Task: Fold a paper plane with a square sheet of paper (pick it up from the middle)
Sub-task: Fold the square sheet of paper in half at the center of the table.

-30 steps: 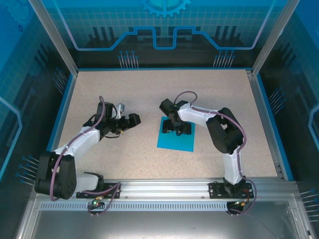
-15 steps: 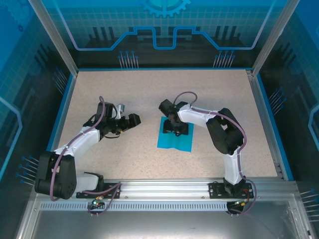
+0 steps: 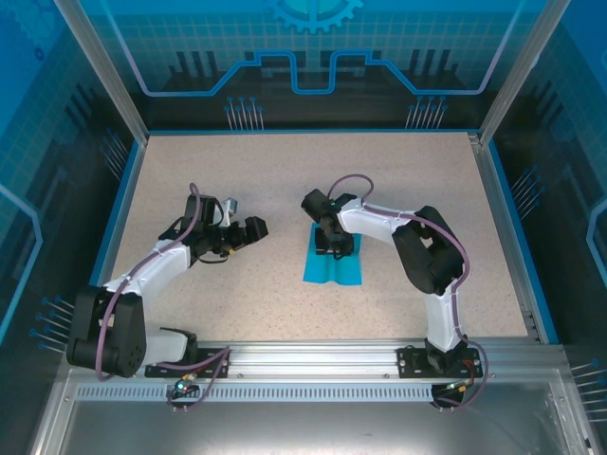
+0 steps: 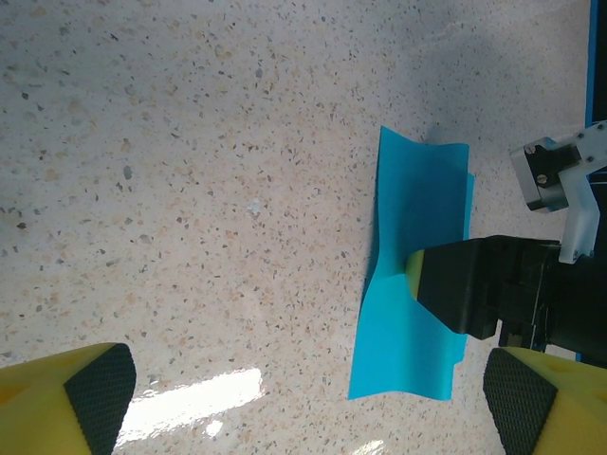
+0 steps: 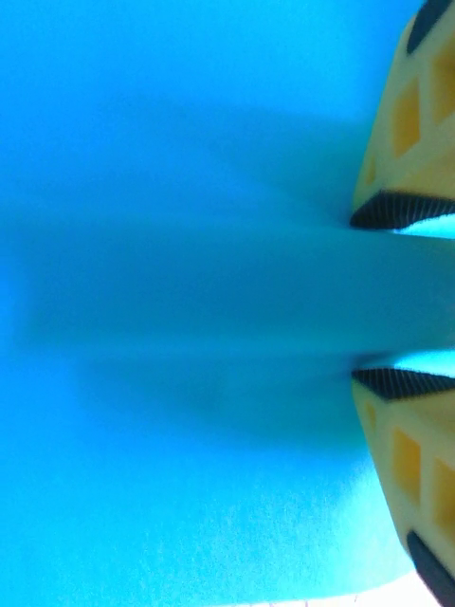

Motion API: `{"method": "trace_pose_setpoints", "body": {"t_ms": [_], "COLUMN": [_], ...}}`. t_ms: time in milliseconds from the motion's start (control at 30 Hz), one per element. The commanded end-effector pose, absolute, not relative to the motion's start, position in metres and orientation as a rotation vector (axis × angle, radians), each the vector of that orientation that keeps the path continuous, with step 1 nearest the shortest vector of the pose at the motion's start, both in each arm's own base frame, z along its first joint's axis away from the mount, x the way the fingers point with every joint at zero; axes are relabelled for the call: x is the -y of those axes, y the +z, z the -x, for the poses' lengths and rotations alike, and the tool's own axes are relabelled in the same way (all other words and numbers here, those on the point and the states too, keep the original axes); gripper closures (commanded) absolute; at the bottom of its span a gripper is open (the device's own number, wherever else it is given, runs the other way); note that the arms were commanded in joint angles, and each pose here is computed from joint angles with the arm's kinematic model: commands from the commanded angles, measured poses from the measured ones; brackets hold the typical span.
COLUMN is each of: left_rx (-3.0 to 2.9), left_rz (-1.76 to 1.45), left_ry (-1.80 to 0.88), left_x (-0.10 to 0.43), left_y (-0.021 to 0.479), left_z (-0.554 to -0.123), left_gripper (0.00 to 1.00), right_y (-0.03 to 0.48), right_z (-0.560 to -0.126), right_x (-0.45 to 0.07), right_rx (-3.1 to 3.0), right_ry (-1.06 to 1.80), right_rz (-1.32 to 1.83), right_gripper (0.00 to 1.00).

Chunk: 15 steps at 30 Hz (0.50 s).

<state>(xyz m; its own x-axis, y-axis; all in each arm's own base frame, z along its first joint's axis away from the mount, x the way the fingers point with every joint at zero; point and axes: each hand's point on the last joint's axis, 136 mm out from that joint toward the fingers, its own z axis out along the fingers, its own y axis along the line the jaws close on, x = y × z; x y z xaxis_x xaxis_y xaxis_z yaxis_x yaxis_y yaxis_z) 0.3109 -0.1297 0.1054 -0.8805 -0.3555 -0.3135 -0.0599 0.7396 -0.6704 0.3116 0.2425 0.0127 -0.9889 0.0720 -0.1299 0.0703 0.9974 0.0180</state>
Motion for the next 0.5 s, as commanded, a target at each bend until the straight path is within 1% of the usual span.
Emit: {"method": "trace_pose_setpoints", "body": {"t_ms": [0,33,100,167,300,467], "left_rx": [-2.508,-2.508,-2.507,-2.506,-2.505,-2.503], "left_rz": [0.253,0.253,0.253,0.253,0.264,0.276], "left_ry": [-0.977,-0.976,-0.975,-0.974,-0.976,-0.984], "left_x": [0.137,0.137,0.137,0.137,0.137,0.137], "left_y": [0.117,0.117,0.118,0.119,0.118,0.119], "left_z": [-0.313,-0.313,-0.313,-0.313,-0.313,-0.311], "left_gripper": [0.01,0.01,0.02,0.02,0.01,0.02], "right_y": [0.01,0.014,0.024,0.036,0.06,0.094], "right_z": [-0.299,-0.299,-0.301,-0.302,-0.303,-0.304], "right_x": [-0.249,-0.25,-0.253,-0.259,-0.276,-0.316], "right_rx": [-3.043,-3.033,-3.007,-2.978,-2.937,-2.848], "right_ry": [0.038,0.059,0.105,0.174,0.364,0.76], "right_rz": [-0.058,-0.055,-0.055,-0.045,-0.029,0.012], "right_gripper": [0.62,0.65,0.67,0.72,0.75,0.75]}}
